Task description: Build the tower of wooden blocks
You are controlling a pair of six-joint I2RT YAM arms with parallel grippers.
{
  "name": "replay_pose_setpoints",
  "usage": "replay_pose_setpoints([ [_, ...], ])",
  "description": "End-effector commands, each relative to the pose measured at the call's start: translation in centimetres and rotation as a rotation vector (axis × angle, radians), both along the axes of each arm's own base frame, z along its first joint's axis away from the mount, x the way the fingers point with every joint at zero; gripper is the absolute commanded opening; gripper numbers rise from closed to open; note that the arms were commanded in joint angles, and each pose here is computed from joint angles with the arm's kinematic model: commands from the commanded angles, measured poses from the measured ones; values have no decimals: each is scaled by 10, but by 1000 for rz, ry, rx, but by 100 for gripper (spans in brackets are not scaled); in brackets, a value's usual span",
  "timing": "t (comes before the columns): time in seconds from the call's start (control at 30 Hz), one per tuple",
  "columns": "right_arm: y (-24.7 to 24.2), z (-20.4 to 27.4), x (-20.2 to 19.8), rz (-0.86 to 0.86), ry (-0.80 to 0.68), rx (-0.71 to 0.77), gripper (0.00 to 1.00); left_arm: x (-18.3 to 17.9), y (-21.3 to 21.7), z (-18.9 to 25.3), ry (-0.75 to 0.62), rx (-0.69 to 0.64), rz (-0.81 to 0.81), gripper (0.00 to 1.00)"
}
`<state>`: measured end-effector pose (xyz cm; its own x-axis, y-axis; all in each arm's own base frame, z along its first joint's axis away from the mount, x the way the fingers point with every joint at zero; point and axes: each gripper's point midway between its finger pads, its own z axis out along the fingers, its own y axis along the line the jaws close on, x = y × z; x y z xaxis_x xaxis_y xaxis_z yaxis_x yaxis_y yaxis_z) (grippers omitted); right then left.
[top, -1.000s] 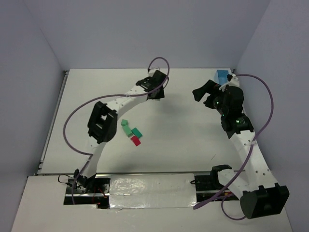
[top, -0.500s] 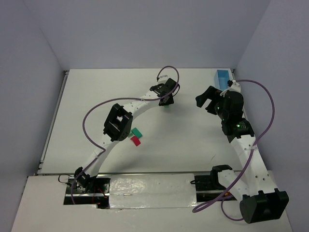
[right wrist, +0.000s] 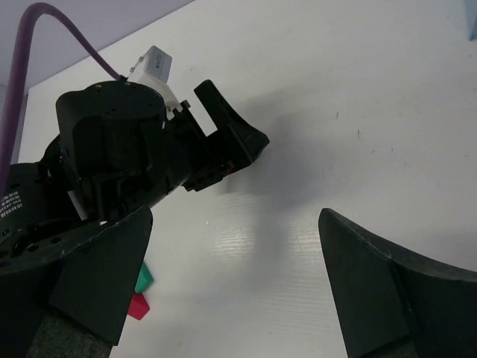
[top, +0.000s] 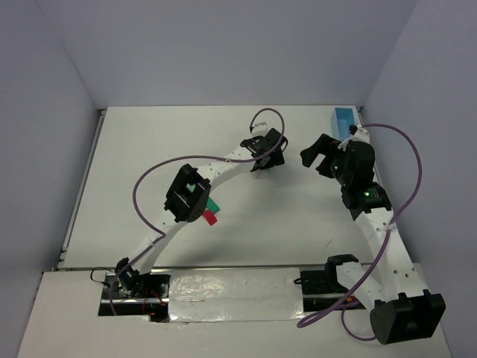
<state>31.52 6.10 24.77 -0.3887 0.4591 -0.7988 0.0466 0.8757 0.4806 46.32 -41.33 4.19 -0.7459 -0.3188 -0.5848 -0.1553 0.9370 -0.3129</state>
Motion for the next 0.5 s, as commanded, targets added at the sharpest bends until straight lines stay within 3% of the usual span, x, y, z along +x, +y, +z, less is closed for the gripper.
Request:
replay_pose_setpoints([
  [0.0, 1, 3, 4, 12, -20, -7, 100, 4, 7, 12, -24, -10, 36, 94],
  [0.07, 1, 4, 4, 15, -19, -8, 100, 5, 9, 30, -51, -16, 39, 100],
  [0.23, 1, 6, 4, 16, -33, -8, 100, 8, 20, 92, -157, -50, 47, 99],
  [0.33, 4, 3, 5, 34, -23, -4, 100, 11, 48, 136, -218, -48, 84, 99],
  [0.47, 39, -4, 9, 192, -11, -4, 100, 6, 146, 176, -225, -2, 222, 99],
])
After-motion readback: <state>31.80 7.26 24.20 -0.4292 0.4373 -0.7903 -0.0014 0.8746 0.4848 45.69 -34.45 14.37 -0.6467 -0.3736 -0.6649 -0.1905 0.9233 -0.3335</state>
